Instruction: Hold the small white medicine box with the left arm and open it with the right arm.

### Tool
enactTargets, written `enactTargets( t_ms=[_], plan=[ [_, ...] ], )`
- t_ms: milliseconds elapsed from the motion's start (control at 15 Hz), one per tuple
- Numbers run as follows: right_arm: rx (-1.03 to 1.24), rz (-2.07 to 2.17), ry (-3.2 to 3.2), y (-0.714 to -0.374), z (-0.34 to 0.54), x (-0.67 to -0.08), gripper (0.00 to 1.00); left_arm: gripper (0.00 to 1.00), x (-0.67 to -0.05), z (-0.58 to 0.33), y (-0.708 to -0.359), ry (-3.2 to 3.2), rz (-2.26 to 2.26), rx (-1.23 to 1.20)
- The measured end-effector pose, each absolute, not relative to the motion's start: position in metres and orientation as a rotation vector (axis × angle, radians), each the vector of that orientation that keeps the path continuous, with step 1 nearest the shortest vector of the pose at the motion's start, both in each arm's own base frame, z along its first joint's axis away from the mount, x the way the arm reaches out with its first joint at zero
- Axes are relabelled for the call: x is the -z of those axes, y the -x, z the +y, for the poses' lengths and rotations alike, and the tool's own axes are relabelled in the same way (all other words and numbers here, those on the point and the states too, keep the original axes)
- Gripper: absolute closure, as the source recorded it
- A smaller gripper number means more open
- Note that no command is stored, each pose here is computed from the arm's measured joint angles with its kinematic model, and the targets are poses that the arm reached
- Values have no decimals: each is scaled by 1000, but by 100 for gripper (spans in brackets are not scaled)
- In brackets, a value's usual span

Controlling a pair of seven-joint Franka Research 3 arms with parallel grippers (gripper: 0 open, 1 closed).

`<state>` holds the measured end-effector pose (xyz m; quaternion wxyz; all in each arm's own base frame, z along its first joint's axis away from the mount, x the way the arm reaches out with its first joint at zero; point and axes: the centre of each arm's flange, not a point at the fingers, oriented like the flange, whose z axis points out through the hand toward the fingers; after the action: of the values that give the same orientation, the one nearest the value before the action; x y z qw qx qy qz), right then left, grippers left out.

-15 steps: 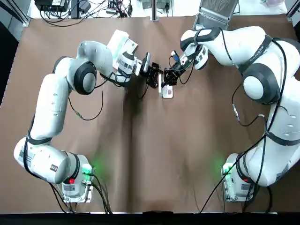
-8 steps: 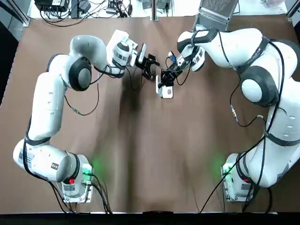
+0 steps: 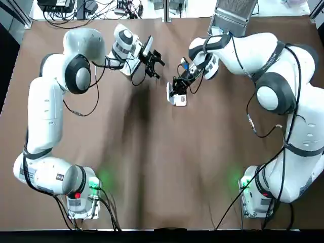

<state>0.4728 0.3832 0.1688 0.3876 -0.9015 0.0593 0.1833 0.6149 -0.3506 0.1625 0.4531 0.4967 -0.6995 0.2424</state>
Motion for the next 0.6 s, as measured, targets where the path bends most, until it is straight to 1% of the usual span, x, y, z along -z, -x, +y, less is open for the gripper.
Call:
enactTargets(
  t_ms=[267, 600],
  plan=[
    [-413, 141, 2336, -468, 397, -162, 99, 0, -189, -324, -629, -1318, -1751, -462],
    [-343, 117, 2375, -461, 413, -165, 99, 0, -252, -277, -660, -1442, -1829, -381]
  ],
)
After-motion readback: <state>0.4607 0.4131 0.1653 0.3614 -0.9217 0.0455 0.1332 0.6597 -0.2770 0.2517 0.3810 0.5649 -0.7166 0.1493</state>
